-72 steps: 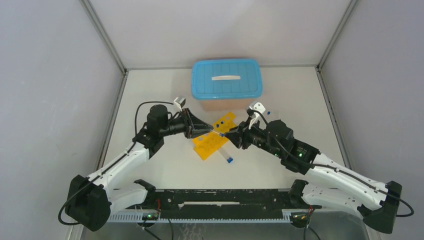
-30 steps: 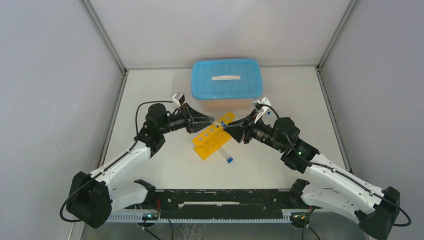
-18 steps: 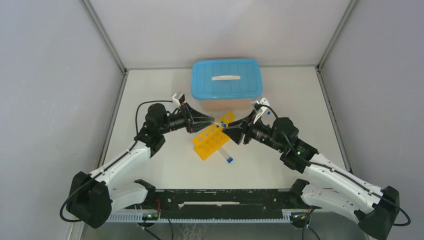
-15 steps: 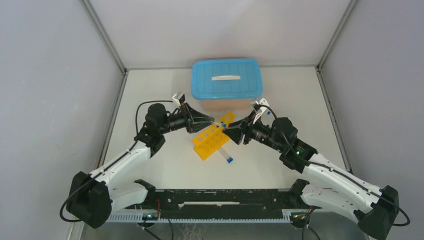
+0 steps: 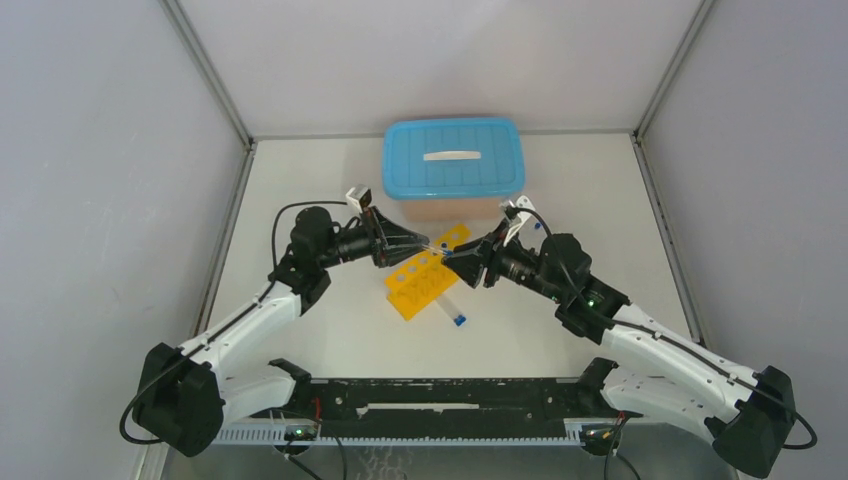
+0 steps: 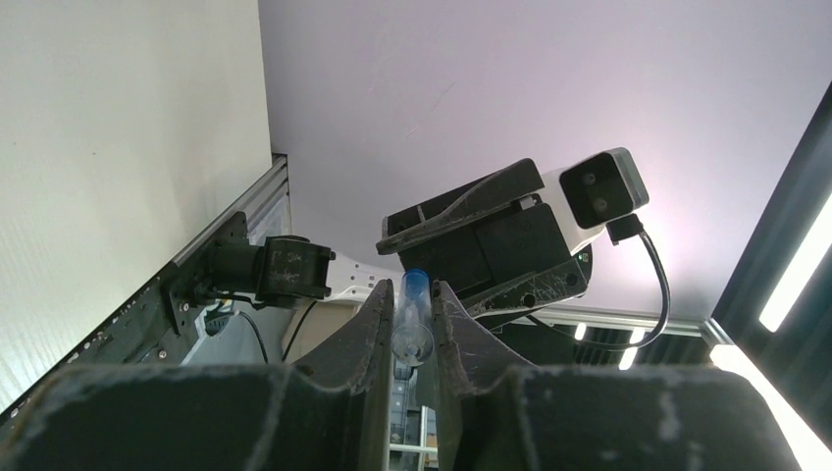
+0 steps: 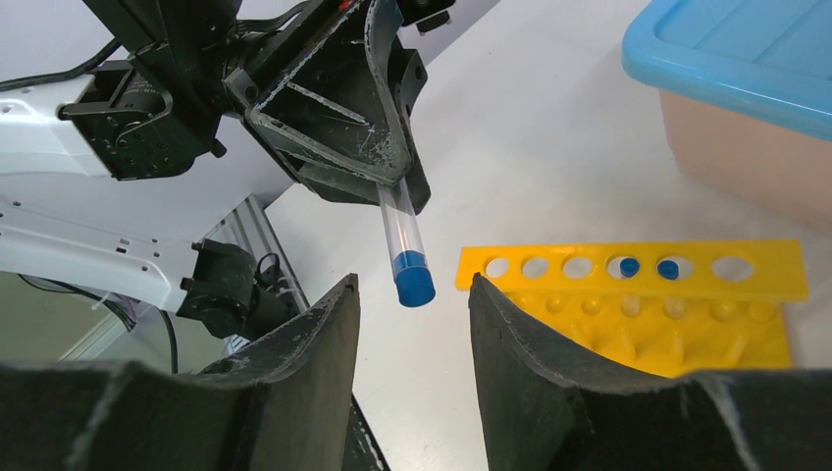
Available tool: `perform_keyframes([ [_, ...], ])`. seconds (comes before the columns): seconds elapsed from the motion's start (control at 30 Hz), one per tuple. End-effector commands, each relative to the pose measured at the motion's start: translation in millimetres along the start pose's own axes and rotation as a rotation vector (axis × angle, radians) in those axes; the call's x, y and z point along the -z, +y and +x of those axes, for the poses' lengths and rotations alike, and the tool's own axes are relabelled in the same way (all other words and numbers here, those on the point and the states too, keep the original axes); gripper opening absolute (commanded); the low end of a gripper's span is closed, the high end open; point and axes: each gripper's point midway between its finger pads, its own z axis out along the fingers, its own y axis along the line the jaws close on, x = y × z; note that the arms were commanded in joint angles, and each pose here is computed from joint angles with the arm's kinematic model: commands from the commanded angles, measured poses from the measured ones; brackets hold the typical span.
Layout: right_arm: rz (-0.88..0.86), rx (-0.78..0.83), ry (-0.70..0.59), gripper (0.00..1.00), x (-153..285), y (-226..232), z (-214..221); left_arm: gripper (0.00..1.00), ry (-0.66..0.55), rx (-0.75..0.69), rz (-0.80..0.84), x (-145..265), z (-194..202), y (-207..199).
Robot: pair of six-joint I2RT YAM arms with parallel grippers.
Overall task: Organize the chemistry lab equipment
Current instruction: Pick up the test tube at the center of the board.
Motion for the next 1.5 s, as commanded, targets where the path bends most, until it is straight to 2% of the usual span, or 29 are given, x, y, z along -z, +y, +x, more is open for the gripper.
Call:
perform_keyframes([
  [0.0, -0.033, -0.002, -0.063, 0.52, -1.4, 7.5, -18.1, 0.20, 0.028, -0.071, 0.088, 2.0, 5.2, -35.8],
  [0.67, -0.059, -0.021, -0.072, 0.47, -6.8, 8.8, -21.3, 0.20, 0.043, -0.062, 0.100, -1.1, 4.9, -37.4],
  [1.47, -0.073, -0.032, -0.069, 0.31, -10.2, 8.2, -21.2, 0.20, 0.053, -0.056, 0.098, -6.2, 5.6, -36.8],
])
